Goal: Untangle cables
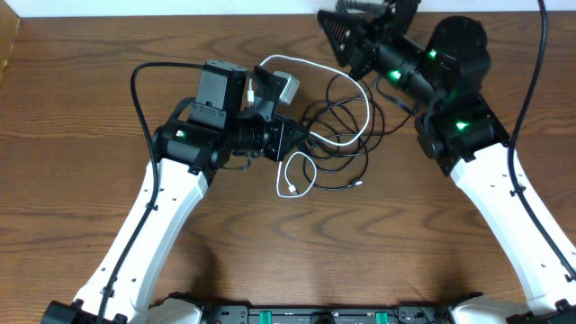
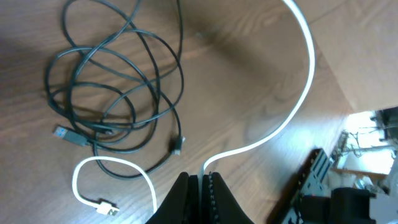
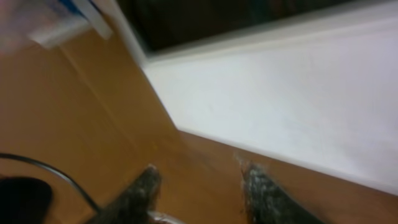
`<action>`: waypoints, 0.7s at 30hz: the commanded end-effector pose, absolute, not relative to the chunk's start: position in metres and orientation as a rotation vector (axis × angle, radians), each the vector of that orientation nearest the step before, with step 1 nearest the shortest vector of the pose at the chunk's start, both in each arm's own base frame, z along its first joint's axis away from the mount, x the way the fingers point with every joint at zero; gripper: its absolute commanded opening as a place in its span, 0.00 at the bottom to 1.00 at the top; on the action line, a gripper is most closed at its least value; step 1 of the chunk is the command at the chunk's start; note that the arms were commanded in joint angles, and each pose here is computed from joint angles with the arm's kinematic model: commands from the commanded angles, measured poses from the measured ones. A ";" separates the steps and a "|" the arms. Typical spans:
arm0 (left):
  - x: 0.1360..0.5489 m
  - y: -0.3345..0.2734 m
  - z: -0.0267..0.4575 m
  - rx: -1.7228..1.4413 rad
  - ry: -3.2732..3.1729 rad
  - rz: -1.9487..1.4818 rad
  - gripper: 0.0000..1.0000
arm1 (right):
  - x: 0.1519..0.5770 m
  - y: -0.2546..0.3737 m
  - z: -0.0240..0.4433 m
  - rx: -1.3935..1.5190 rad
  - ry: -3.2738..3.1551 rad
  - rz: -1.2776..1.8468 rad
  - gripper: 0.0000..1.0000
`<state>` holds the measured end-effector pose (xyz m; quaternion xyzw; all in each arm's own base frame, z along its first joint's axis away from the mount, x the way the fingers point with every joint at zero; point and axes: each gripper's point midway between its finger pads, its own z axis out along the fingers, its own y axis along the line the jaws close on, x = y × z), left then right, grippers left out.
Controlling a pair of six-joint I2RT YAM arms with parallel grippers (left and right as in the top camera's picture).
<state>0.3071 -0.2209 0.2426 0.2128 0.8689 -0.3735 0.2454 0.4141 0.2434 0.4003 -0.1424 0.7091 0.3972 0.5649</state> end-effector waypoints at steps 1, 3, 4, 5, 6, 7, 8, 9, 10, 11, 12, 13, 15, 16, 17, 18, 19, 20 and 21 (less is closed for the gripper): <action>0.296 -0.228 0.248 0.705 2.321 -1.076 0.08 | 0.414 0.234 0.392 -0.444 1.670 0.783 0.64; 0.286 -0.230 0.249 0.769 2.306 -1.119 0.07 | 0.414 0.231 0.380 -0.492 1.705 0.731 0.73; 0.277 -0.232 0.250 0.818 2.290 -1.159 0.07 | 0.414 0.228 0.372 -0.510 1.727 0.706 0.76; 0.269 -0.234 0.252 0.863 2.270 -1.201 0.07 | 0.414 0.225 0.367 -0.519 1.746 0.690 0.79; 0.262 -0.236 0.254 0.904 2.250 -1.242 0.07 | 0.415 0.221 0.363 -0.523 1.762 0.676 0.82; 0.255 -0.238 0.255 0.930 2.236 -1.281 0.07 | 0.417 0.216 0.359 -0.520 1.778 0.665 0.84; 0.250 -0.238 0.256 0.944 2.231 -1.307 0.07 | 0.417 0.213 0.356 -0.531 1.787 0.667 0.86; 0.248 -0.238 0.256 0.949 2.232 -1.317 0.07 | 0.414 0.213 0.355 -0.557 1.787 0.686 0.87; 0.246 -0.238 0.256 0.952 2.237 -1.322 0.08 | 0.409 0.214 0.354 -0.597 1.779 0.720 0.88; 0.245 -0.237 0.255 0.960 2.238 -1.321 0.08 | 0.403 0.217 0.354 -0.645 1.769 0.762 0.90; 0.244 -0.237 0.254 0.961 2.242 -1.323 0.07 | 0.395 0.220 0.353 -0.704 1.755 0.808 0.90; 0.243 -0.237 0.255 0.963 2.240 -1.330 0.07 | 0.390 0.221 0.351 -0.738 1.753 0.836 0.90; 0.239 -0.239 0.259 0.983 2.214 -1.361 0.08 | 0.379 0.221 0.342 -0.796 1.770 0.881 0.90; 0.237 -0.239 0.260 0.998 2.200 -1.371 0.07 | 0.375 0.221 0.338 -0.820 1.779 0.895 0.91; 0.236 -0.239 0.260 1.006 2.194 -1.370 0.08 | 0.371 0.221 0.335 -0.842 1.783 0.914 0.91; 0.237 -0.238 0.259 1.005 2.201 -1.358 0.07 | 0.365 0.222 0.334 -0.863 1.781 0.948 0.91; 0.238 -0.237 0.257 1.003 2.212 -1.337 0.07 | 0.361 0.223 0.336 -0.878 1.771 0.982 0.91; 0.240 -0.236 0.254 1.000 2.226 -1.309 0.08 | 0.356 0.225 0.339 -0.898 1.751 1.018 0.91; 0.242 -0.234 0.251 0.997 2.238 -1.286 0.08 | 0.351 0.227 0.342 -0.918 1.727 1.054 0.91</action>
